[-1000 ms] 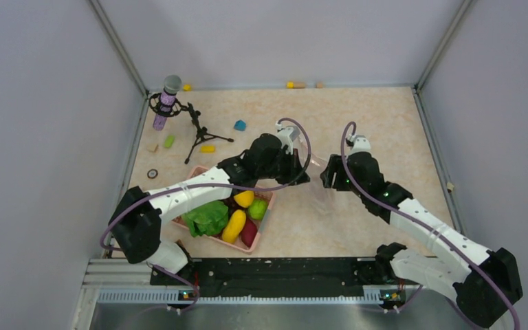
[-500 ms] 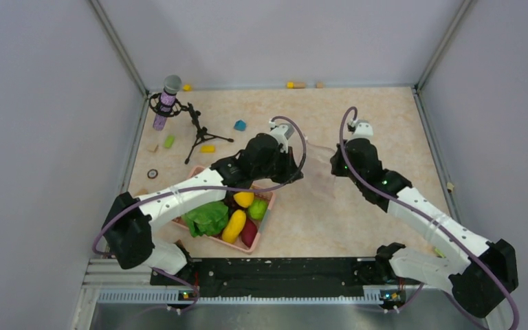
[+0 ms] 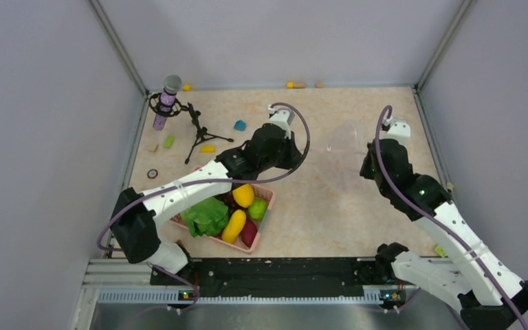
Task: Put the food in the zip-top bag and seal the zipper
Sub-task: Open the zipper of the food storage bag at the center of the board, then pick up the fake fruit from the bin.
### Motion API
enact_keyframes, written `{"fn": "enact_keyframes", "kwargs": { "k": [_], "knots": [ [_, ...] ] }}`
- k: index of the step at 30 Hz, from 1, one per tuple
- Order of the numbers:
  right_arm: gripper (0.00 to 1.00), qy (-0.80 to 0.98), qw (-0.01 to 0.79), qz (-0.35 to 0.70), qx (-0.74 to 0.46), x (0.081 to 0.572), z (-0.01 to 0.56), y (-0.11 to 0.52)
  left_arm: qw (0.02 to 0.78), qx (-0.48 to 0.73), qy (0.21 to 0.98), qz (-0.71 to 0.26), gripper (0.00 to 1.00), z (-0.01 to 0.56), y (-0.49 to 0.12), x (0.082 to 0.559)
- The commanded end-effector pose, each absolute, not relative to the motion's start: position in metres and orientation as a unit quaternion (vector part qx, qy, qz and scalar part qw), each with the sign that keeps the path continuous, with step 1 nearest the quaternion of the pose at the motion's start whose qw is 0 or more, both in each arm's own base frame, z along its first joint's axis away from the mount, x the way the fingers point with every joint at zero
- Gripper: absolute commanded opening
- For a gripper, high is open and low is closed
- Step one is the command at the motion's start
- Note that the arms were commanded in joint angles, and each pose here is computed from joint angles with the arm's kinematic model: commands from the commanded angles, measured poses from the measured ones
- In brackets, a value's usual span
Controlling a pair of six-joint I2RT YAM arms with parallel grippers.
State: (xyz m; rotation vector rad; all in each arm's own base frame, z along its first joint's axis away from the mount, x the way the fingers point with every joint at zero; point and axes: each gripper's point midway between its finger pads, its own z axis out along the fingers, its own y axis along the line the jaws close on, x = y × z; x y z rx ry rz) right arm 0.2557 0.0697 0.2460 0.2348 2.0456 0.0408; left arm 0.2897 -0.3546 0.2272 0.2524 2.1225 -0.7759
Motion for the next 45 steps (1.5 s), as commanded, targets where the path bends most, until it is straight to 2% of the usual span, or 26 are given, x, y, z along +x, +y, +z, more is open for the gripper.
{"fn": "enact_keyframes", "kwargs": {
  "k": [1,5,9,16,20,25,30,33,35,37,40,45],
  "knots": [
    [0.00,0.860,0.504,-0.042,0.067,0.242,0.244,0.042,0.408,0.086,0.882,-0.218,0.00,0.187,-0.324,0.316],
    [0.00,0.864,0.501,0.041,0.031,0.247,0.233,0.076,0.378,0.137,0.874,-0.274,0.02,0.185,-0.352,0.306],
    [0.00,0.851,0.510,0.125,-0.017,0.242,0.246,0.107,0.337,0.195,0.851,-0.353,0.21,0.194,-0.378,0.281],
    [0.00,0.865,0.479,0.150,-0.023,0.238,0.228,0.120,0.301,0.272,0.796,-0.449,0.68,0.214,-0.390,0.235],
    [0.00,0.878,0.454,0.146,-0.028,0.238,0.216,0.122,0.311,0.299,0.767,-0.474,0.82,0.231,-0.381,0.215],
    [0.00,0.885,0.446,0.137,-0.018,0.239,0.209,0.115,0.342,0.300,0.760,-0.465,0.87,0.242,-0.358,0.204],
    [0.00,0.888,0.437,0.138,-0.017,0.240,0.204,0.115,0.385,0.248,0.793,-0.402,0.88,0.239,-0.324,0.214],
    [0.00,0.890,0.432,0.143,-0.021,0.239,0.202,0.117,0.413,0.185,0.822,-0.344,0.88,0.227,-0.298,0.230],
    [0.00,0.891,0.430,0.145,-0.024,0.239,0.201,0.118,0.444,0.112,0.844,-0.278,0.96,0.216,-0.271,0.251],
    [0.00,0.892,0.428,0.143,-0.025,0.239,0.199,0.118,0.459,0.036,0.863,-0.207,0.98,0.201,-0.242,0.269],
    [0.00,0.893,0.426,0.145,-0.026,0.238,0.198,0.119,0.434,-0.025,0.888,-0.148,0.97,0.177,-0.216,0.278],
    [0.00,0.895,0.420,0.149,-0.029,0.237,0.196,0.121,0.403,-0.048,0.906,-0.116,0.97,0.154,-0.204,0.279]
  ]
}}
